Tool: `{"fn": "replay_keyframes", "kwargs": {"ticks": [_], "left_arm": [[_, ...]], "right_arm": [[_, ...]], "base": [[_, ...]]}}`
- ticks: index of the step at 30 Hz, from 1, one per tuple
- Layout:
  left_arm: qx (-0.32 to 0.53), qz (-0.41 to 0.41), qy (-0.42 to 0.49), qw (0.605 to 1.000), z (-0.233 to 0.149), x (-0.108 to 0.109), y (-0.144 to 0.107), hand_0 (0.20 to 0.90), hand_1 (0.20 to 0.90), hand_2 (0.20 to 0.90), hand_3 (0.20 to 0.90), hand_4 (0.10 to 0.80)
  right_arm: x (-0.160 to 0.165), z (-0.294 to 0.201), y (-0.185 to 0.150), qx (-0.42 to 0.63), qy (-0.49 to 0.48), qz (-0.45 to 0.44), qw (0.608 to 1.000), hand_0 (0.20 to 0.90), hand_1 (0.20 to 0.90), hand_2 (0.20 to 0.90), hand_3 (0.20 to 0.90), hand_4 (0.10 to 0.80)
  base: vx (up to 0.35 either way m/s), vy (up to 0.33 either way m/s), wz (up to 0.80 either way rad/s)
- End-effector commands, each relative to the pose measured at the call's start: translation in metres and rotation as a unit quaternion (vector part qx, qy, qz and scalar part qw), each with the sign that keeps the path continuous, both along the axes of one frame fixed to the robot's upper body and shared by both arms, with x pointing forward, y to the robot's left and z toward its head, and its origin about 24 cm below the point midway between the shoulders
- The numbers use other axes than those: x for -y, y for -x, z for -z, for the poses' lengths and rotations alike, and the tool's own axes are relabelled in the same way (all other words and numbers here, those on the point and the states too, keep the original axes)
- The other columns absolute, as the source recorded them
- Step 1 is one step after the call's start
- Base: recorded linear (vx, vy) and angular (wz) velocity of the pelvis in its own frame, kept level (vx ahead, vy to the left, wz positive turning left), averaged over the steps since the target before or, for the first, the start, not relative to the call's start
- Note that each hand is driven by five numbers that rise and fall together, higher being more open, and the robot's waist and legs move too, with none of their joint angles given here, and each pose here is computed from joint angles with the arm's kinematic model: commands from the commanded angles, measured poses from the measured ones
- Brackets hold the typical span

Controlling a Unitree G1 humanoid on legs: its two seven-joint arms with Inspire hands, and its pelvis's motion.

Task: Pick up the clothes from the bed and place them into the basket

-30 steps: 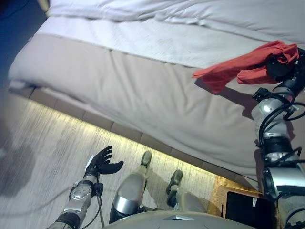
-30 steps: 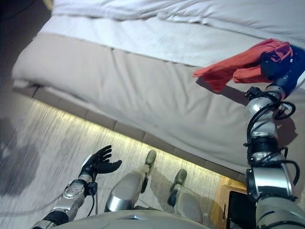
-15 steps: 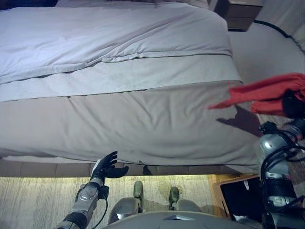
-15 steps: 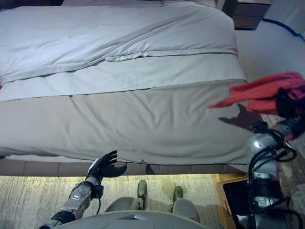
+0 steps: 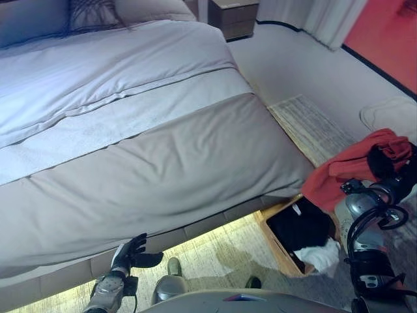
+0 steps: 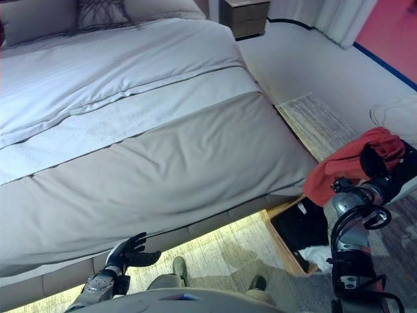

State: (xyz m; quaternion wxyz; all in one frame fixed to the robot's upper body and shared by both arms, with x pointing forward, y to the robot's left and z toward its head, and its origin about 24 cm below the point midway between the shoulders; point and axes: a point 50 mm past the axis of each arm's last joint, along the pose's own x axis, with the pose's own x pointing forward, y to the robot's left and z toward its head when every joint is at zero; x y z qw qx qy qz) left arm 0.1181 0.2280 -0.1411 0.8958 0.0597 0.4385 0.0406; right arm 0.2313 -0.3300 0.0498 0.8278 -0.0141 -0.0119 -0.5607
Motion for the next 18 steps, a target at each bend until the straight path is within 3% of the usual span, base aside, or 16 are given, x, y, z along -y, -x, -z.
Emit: {"fn": "replay_keyframes", "kwargs": {"ticks": [1, 5, 7, 11, 18], "left_arm": [[0.059, 0.004, -0.024, 0.998, -0.014, -0.01, -0.029, 0.9, 0.9, 0.9, 0.9, 0.8], [0.063, -0.031, -0.011, 0.997, -0.01, -0.01, -0.019, 0.9, 0.9, 0.9, 0.9, 0.8], [0.057, -0.037, -0.01, 0.998, -0.009, -0.013, -0.011, 0.9, 0.9, 0.9, 0.9, 0.8], [0.039, -0.055, -0.015, 0.998, -0.004, -0.018, 0.0, 0.9, 0.9, 0.9, 0.9, 0.8], [0.033, -0.056, -0.029, 0.997, -0.005, -0.024, 0.005, 0.9, 0.9, 0.9, 0.9, 0.8]], "right_arm": [[0.007, -0.056, -0.023, 0.106, 0.06, -0.045, 0.992, 0.3, 0.3, 0.3, 0.2, 0.1], [-0.003, -0.052, -0.042, 0.084, 0.06, -0.099, 0.99, 0.3, 0.3, 0.3, 0.2, 0.1], [-0.012, -0.053, -0.05, 0.078, 0.067, -0.103, 0.989, 0.3, 0.3, 0.3, 0.2, 0.1], [-0.031, -0.063, -0.065, 0.086, 0.089, -0.095, 0.988, 0.3, 0.3, 0.3, 0.2, 0.1], [-0.047, -0.027, -0.051, 0.065, 0.052, -0.132, 0.988, 0.3, 0.3, 0.3, 0.2, 0.1]], "base": [[0.023, -0.166, -0.15], [0.084, -0.113, -0.42], [0.139, -0.056, -0.91], [0.183, 0.015, -0.19], [0.126, 0.053, -0.72]]}}
